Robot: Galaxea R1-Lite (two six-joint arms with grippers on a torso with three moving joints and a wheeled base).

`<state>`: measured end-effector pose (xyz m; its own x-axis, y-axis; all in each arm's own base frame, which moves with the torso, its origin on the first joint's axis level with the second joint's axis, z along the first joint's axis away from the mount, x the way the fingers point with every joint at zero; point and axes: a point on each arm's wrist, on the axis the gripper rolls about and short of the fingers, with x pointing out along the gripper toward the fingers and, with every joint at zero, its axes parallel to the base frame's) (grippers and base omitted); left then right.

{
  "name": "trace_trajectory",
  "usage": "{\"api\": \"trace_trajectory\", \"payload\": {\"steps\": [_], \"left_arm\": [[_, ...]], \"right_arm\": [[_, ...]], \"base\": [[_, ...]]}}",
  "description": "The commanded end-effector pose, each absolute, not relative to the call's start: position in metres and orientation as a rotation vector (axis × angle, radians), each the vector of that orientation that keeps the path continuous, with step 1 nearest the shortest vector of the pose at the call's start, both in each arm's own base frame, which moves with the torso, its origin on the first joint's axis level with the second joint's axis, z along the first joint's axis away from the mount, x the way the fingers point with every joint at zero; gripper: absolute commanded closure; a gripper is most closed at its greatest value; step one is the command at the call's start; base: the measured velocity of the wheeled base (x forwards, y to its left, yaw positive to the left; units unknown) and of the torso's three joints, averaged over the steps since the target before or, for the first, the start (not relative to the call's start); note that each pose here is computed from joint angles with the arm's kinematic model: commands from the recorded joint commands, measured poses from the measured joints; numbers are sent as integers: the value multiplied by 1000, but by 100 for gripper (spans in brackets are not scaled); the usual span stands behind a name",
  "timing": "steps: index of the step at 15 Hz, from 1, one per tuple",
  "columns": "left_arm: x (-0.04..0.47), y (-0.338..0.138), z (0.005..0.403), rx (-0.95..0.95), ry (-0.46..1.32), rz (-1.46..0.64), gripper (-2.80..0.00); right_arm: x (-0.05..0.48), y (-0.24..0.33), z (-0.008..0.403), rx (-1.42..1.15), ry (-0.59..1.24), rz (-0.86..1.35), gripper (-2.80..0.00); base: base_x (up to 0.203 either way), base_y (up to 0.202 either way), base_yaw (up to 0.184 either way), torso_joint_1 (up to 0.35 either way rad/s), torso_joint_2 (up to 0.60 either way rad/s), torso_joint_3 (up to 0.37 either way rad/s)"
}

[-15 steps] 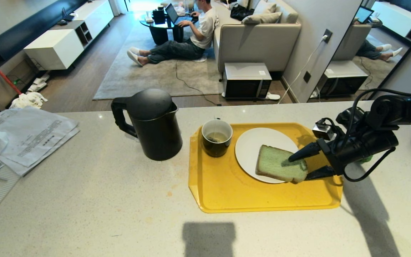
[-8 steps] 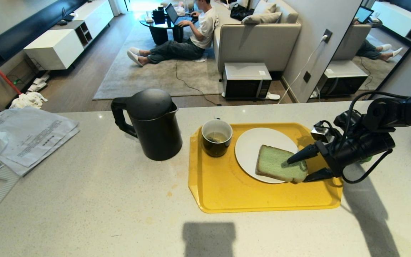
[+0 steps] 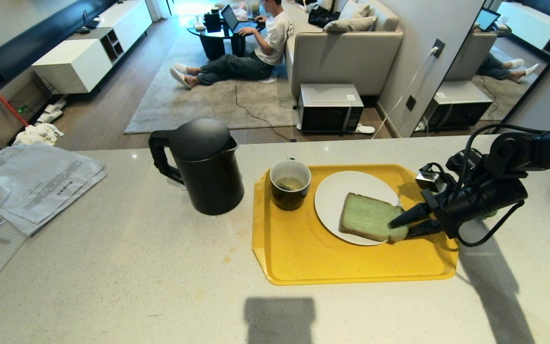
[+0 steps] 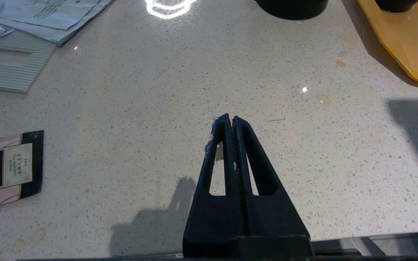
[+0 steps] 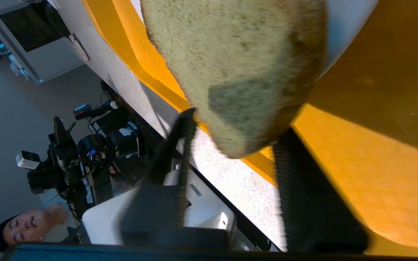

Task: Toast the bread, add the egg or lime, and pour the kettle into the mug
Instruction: Pick up the bread slice, then put the bread slices in the toaster

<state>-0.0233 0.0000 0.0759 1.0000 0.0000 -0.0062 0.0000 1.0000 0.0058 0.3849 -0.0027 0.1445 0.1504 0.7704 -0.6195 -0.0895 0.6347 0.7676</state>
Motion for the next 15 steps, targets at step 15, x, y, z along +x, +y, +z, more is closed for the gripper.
{"api": "trace_trajectory", "payload": {"steps": [15], "left_arm": [[-23,0,76,6,8,0,0]], "right_arm": [[305,-9,306,393,872,632,0]], "base": [[0,0,0,0,0,0]]}}
